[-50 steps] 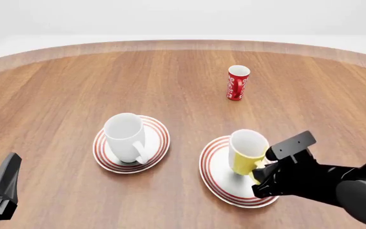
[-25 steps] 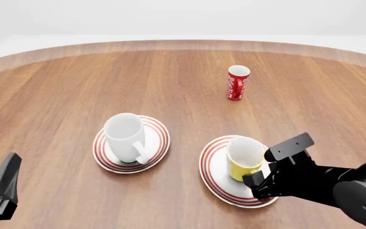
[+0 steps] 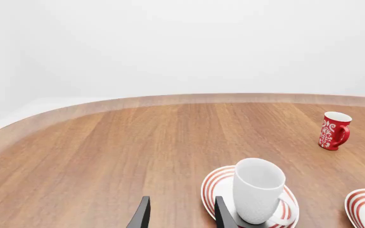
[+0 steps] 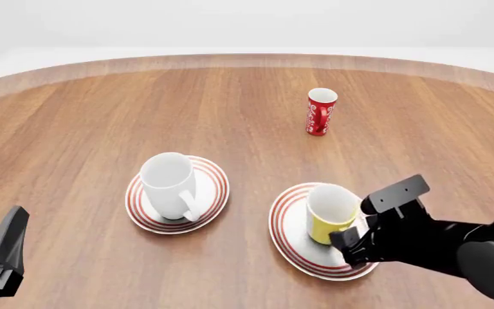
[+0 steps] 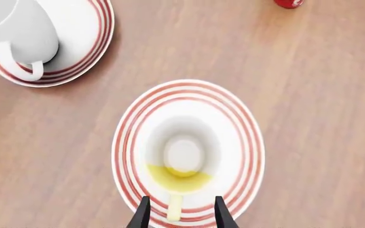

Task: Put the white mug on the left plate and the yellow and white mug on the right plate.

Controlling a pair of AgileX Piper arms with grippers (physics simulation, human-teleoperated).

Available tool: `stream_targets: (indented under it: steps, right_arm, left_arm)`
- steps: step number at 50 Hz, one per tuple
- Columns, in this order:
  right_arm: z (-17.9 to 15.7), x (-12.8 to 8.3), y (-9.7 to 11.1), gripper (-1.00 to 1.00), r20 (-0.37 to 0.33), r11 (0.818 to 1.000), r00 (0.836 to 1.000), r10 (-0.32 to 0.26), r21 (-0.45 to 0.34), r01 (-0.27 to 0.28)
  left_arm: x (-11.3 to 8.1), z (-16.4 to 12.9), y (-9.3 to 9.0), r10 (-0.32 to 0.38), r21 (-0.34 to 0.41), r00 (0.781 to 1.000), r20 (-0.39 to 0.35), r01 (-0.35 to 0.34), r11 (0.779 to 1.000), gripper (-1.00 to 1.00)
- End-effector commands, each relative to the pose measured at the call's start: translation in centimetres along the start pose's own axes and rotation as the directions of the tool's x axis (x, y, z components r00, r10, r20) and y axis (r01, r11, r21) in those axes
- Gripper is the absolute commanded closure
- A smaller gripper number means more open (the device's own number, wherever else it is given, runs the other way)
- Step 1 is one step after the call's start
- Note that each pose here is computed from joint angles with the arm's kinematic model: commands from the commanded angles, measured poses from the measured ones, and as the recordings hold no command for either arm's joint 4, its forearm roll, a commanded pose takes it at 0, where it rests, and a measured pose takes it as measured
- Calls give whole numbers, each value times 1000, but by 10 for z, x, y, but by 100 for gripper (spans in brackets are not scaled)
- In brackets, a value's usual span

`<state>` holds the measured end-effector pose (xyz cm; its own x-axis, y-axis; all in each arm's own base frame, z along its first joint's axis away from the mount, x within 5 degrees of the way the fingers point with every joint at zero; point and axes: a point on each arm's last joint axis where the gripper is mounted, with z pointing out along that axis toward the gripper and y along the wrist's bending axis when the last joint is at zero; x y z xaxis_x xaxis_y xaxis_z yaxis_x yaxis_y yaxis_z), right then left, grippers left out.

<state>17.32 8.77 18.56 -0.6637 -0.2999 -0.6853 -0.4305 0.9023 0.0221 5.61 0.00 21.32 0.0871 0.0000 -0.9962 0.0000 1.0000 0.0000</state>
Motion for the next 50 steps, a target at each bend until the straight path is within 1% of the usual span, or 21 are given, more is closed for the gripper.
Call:
stream_targets:
  steps: [1,17,25,26,27,30,34,40,46,47,50]
  right_arm:
    - [-13,-5,-2,-100,21,1000,1000,-5,7,5]
    - [-53,-15,-7,-100,84,999,996,-32,33,29]
    - [-80,-36,-4,-100,162,999,986,-32,26,28]
    - [-84,-39,-4,-100,175,999,984,-33,25,30]
    - [-93,-47,-3,-100,202,999,979,-31,24,27]
    - [-101,-53,-3,-100,224,999,974,-35,23,31]
    - [-117,-67,-2,-100,272,999,962,-33,19,28]
    - [-131,-81,0,-100,318,999,947,-38,16,34]
    - [-145,-95,1,-100,368,1000,929,-30,10,28]
    - [-147,-98,2,-100,380,1000,924,-27,7,27]
    - [-147,-101,2,-100,392,1000,920,-22,1,23]
  left_arm:
    - [0,0,0,0,0,1000,0,0,1000,-100]
    - [0,0,0,0,0,1000,0,0,1000,-100]
    - [0,0,0,0,0,1000,0,0,1000,-100]
    - [0,0,0,0,0,1000,0,0,1000,-100]
    - [0,0,0,0,0,1000,0,0,1000,-100]
    - [0,0,0,0,0,1000,0,0,1000,-100]
    - [0,0,0,0,0,1000,0,0,1000,-100]
    - [0,0,0,0,0,1000,0,0,1000,-100]
    - [0,0,0,0,0,1000,0,0,1000,-100]
    - [0,0,0,0,0,1000,0,0,1000,-100]
    - [0,0,0,0,0,1000,0,0,1000,-100]
